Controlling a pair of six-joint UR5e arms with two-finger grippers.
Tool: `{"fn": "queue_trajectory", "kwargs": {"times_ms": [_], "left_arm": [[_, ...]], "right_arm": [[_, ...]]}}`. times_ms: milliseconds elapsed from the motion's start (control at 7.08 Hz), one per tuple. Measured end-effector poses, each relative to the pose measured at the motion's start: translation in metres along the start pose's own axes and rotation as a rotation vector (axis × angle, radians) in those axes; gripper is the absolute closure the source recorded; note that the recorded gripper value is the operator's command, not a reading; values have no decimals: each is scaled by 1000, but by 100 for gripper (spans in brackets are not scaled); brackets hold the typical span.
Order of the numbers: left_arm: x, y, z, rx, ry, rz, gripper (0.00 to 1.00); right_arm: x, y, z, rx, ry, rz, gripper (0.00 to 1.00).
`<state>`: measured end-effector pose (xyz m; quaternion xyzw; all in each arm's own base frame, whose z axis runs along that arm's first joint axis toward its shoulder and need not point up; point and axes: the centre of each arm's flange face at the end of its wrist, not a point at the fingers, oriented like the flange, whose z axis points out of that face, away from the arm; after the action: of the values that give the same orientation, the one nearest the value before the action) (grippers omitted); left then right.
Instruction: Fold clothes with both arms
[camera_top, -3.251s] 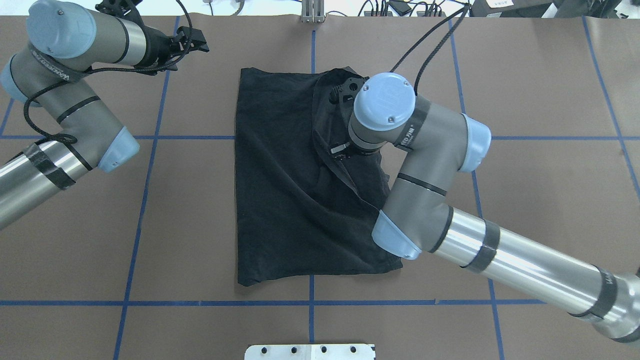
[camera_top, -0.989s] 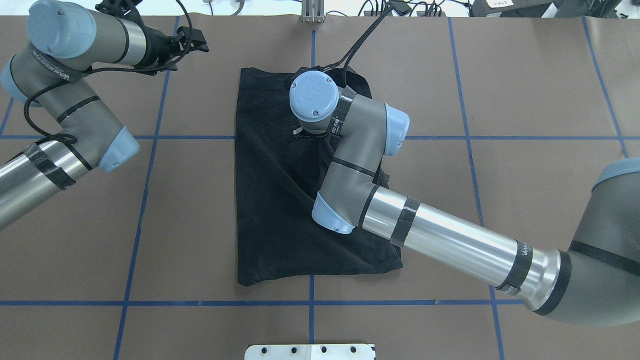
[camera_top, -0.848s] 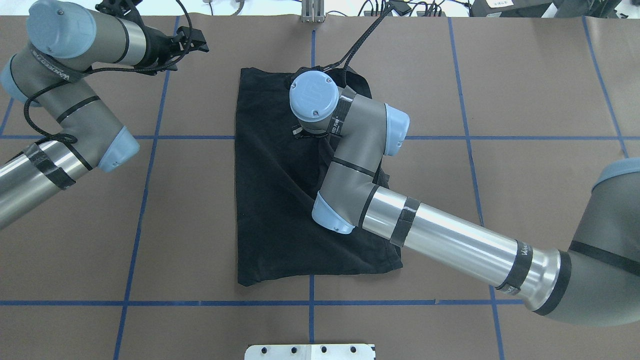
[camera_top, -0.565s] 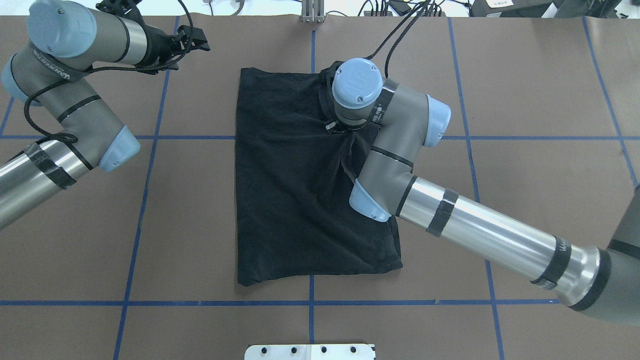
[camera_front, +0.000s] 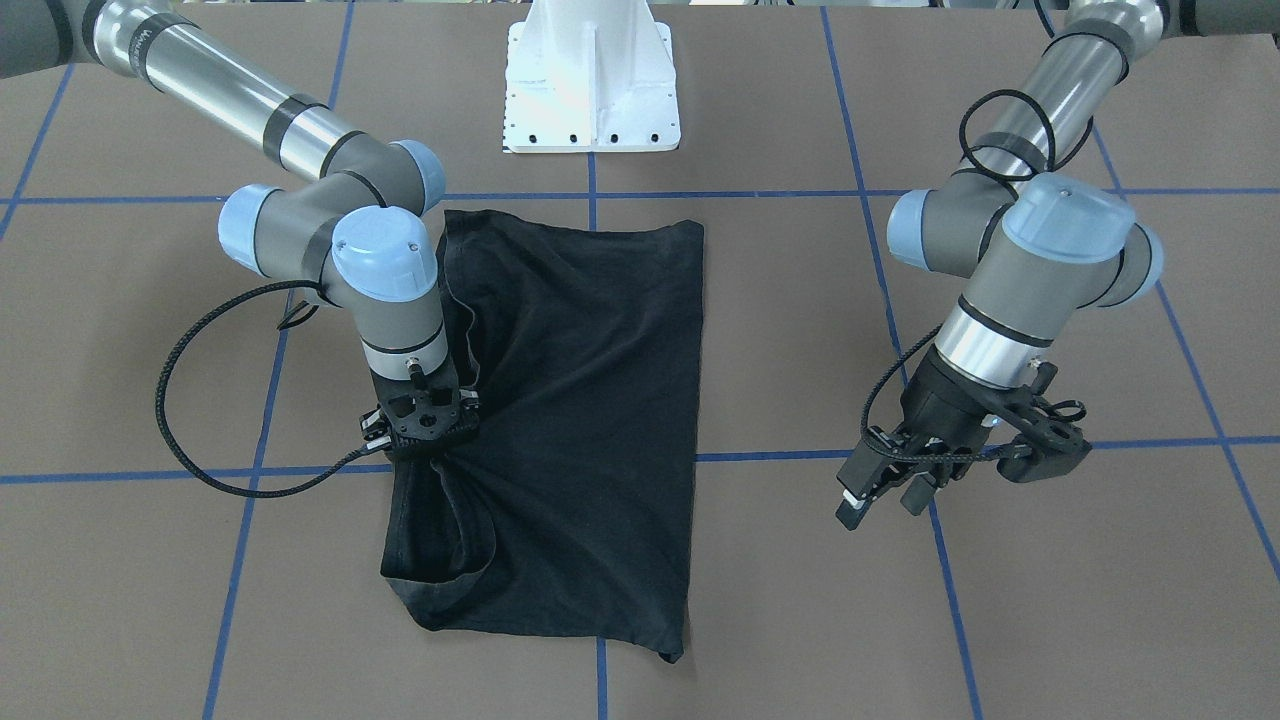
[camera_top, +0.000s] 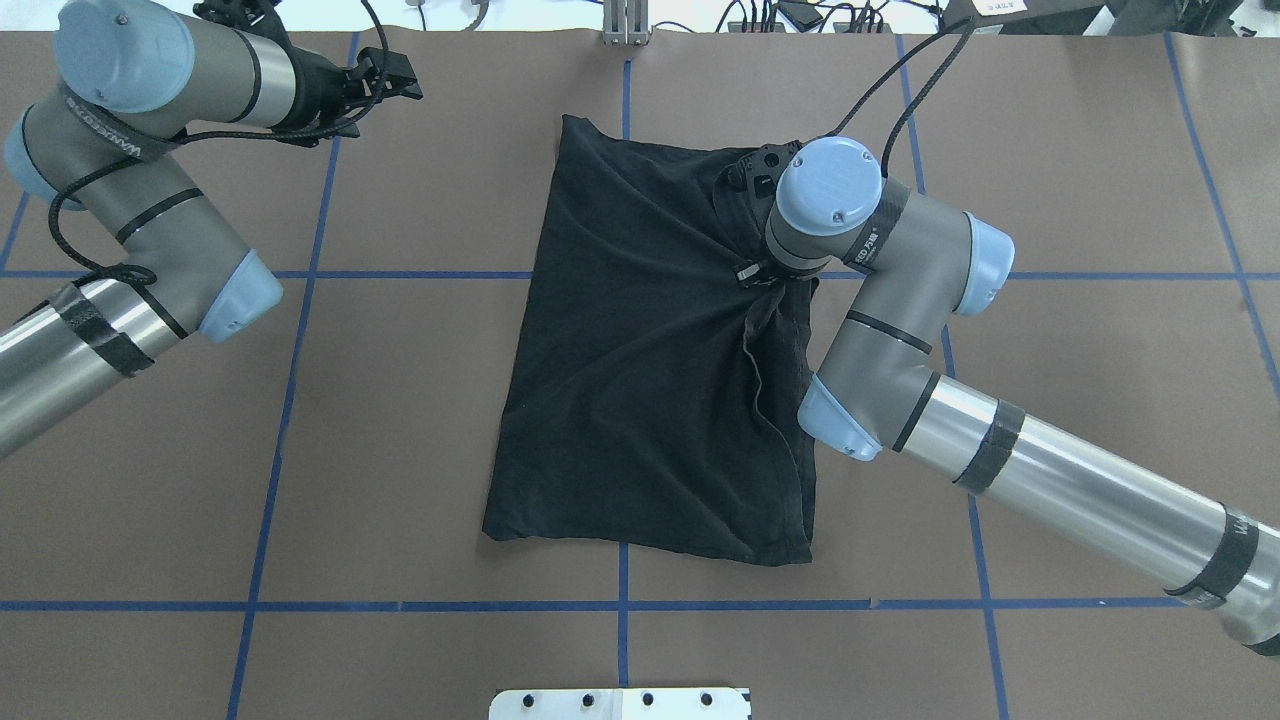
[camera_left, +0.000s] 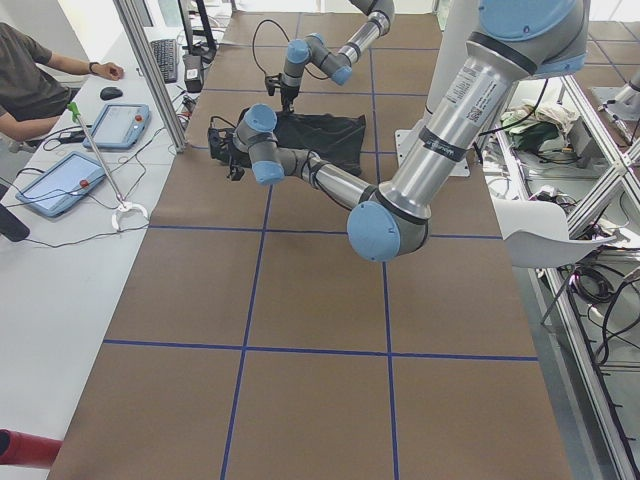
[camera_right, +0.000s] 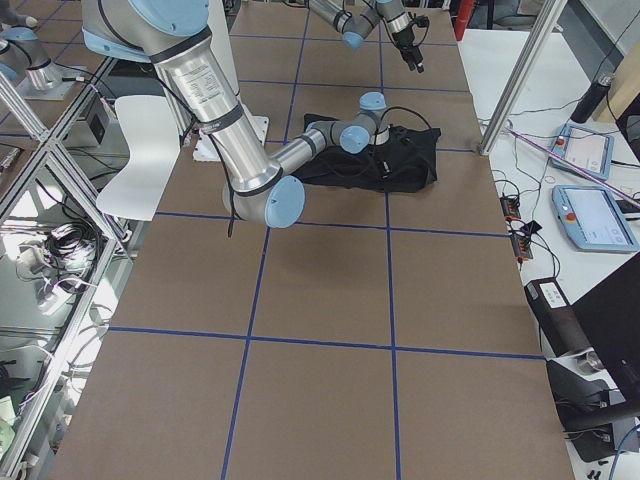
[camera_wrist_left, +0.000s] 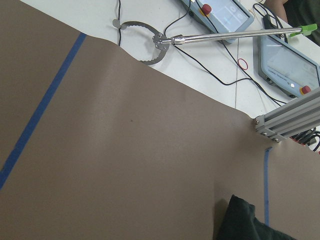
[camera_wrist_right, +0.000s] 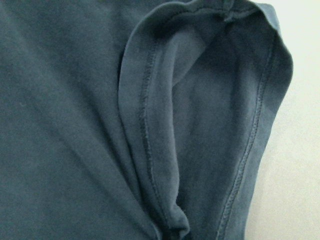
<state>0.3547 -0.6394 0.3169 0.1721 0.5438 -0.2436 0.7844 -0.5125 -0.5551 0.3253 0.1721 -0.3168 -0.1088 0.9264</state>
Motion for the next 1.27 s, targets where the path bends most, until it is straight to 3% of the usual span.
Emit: {"fn": "queue_trajectory", "kwargs": {"times_ms": [141,424,565,707,989,1272], "left_arm": [[0,2,1,-3,0,0,2],[11,32,-4,-39,38,22,2],[14,67,-20,-87,82,32,2],[14,111,-38,-156,127,23,2],[-2,200,-58,-290,216,-47,2],[-41,269,-60,-342,240,-108,4]], "right_arm": [[6,-7,-8,-13,-30,21,0],[26,-27,-52,-91,-196,154,0],[36,-23,-81,-130,-283,247,0],[46,-4,-107,-155,-339,334,0],[63,56,-143,-200,-397,475,0],[58,122,-136,-234,-459,515,0]]}}
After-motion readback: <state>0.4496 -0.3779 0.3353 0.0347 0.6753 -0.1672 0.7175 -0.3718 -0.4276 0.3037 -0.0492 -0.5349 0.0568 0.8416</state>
